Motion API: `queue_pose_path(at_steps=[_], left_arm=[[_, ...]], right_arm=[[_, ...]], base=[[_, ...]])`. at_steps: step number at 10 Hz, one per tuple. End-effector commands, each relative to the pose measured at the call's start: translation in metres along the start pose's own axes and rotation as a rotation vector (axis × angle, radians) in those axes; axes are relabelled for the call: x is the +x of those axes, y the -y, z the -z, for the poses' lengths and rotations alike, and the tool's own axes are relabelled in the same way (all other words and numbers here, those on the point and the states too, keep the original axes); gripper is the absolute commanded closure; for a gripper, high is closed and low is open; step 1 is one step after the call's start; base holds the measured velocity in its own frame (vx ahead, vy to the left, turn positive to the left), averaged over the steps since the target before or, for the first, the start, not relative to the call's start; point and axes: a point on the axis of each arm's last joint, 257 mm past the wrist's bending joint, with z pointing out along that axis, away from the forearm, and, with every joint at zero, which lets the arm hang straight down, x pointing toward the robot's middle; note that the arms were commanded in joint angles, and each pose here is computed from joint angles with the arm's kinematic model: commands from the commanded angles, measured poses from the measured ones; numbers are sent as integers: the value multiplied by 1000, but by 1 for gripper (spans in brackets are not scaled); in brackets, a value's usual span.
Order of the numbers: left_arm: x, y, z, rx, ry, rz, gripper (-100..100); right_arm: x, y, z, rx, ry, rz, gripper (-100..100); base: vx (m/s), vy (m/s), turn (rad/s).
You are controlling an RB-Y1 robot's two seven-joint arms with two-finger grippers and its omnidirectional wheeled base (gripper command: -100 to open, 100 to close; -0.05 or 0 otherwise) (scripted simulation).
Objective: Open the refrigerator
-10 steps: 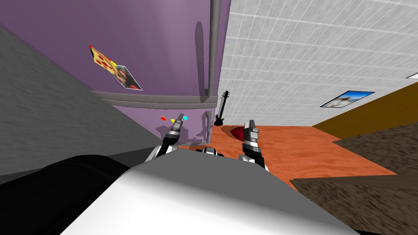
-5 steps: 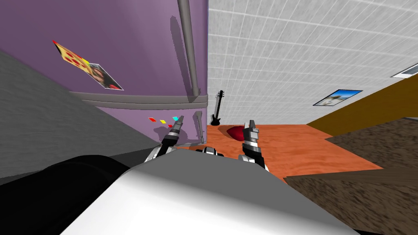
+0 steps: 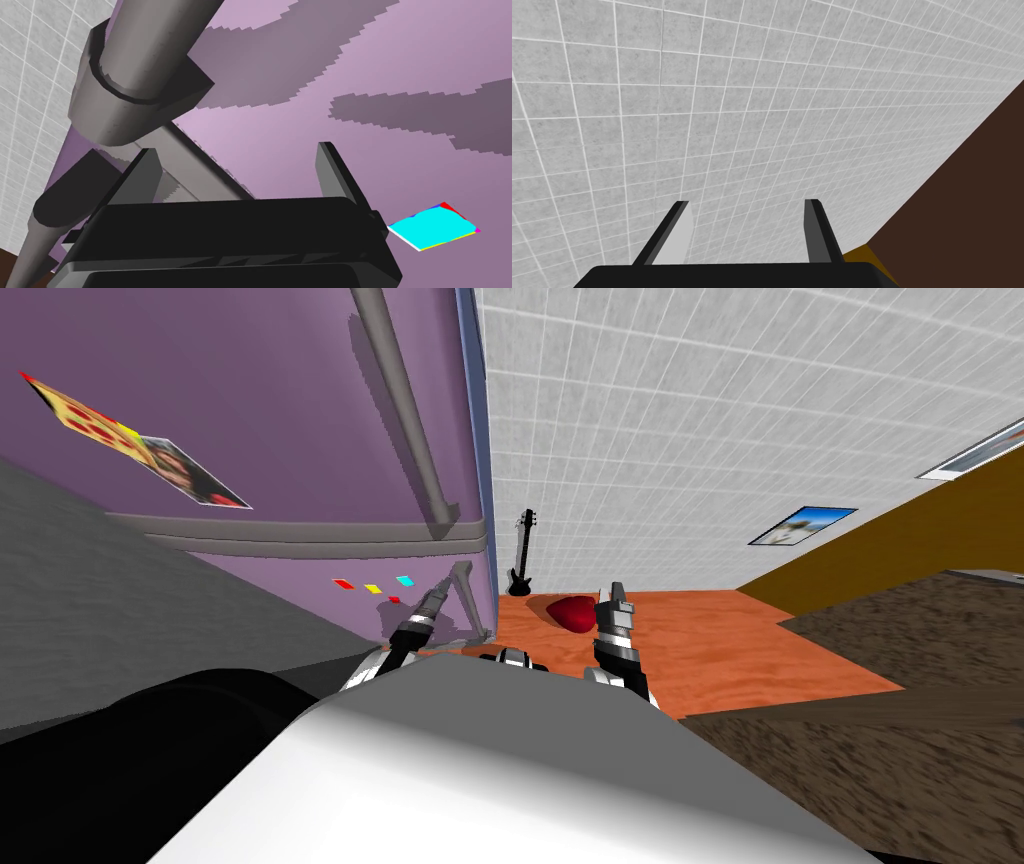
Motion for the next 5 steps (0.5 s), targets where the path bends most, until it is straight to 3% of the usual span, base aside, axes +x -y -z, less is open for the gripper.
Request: queue_pose_path(at_steps=[1,2,3,4,5], left_arm=[[4,-15,6,-43,-49,-99,-100],[5,-20,8,-56,-63,-128,-100],[2,-17,7,-48,-50,-108,-100],[17,-18,-3,-25,-74,-90,-100],[18,-18,-10,-18,-70,-86,-100]], right_arm=[[0,0,0,0,0,0,0],[0,0,0,0,0,0,0],[0,0,0,0,0,0,0],[0,0,0,0,0,0,0],[0,0,0,0,0,0,0]], base=[[45,-196,18],[40,-169,-67],[10,-69,-10],[-71,-49,209],[-84,-53,83]])
